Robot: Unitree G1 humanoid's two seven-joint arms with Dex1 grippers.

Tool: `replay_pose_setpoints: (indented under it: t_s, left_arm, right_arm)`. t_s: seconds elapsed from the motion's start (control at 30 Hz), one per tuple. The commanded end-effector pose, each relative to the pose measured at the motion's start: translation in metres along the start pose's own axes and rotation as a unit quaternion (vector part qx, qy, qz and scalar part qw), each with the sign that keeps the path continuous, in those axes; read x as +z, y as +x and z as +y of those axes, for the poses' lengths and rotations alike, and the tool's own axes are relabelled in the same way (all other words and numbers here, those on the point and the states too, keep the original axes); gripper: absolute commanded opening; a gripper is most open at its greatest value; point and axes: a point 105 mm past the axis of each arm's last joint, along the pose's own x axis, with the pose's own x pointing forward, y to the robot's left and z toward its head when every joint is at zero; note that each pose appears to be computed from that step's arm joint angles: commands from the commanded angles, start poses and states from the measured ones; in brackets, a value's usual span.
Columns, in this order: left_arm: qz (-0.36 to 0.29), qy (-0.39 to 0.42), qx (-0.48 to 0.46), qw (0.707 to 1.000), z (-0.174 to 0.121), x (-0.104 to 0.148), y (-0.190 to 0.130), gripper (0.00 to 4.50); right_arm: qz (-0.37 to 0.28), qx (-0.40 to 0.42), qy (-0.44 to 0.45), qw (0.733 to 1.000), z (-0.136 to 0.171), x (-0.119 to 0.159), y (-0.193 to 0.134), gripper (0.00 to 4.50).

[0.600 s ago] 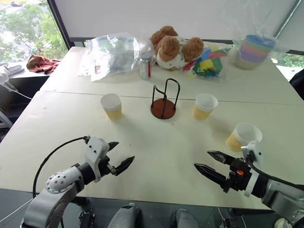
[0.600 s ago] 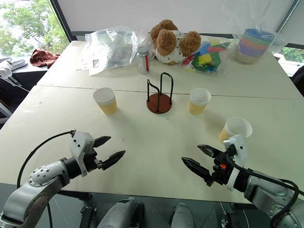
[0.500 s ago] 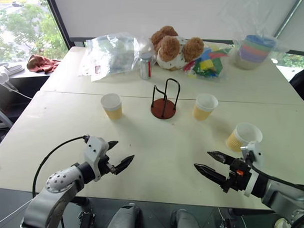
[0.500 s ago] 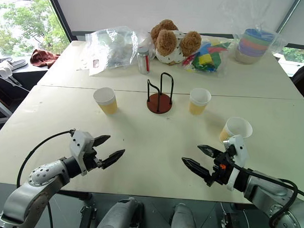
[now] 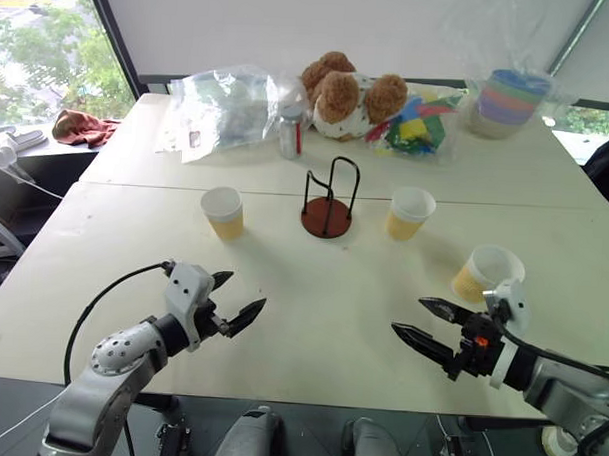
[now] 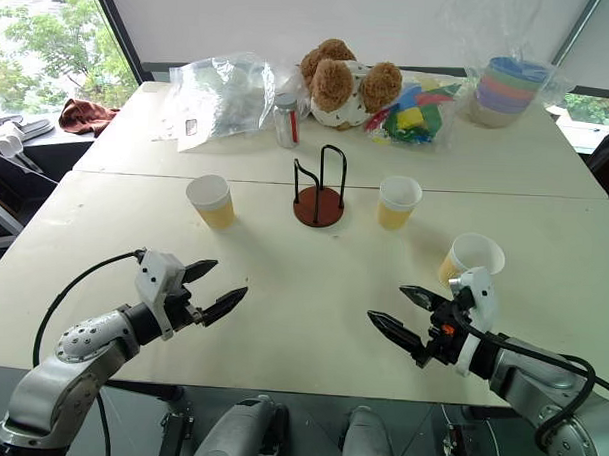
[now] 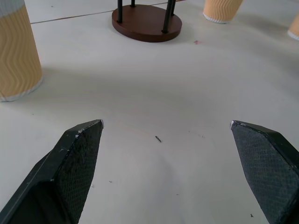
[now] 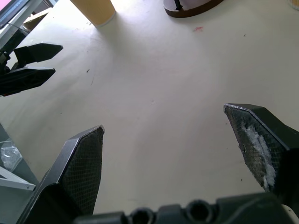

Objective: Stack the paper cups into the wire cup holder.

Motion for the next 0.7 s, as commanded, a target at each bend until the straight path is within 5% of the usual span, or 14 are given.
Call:
replay_pose_setpoints:
  t_s: [0.03, 0.3, 0.7]
  left_arm:
    - [-0.022, 0.02, -0.004, 1.0, 0.003, 0.014, 0.001, 4.49]
    - [-0.019, 0.027, -0.063, 0.997, -0.004, 0.027, 0.009, 4.49]
    - [0.037, 0.072, -0.214, 0.973, 0.024, 0.119, -0.005, 4.49]
  right_arm:
    - [-0.014, 0.0, -0.011, 1.0, -0.001, 0.007, 0.0, 4.5]
    - [-0.019, -0.008, -0.023, 1.0, -0.009, 0.018, 0.001, 4.5]
    - [-0.143, 0.042, -0.096, 0.984, 0.004, 0.135, 0.068, 4.5]
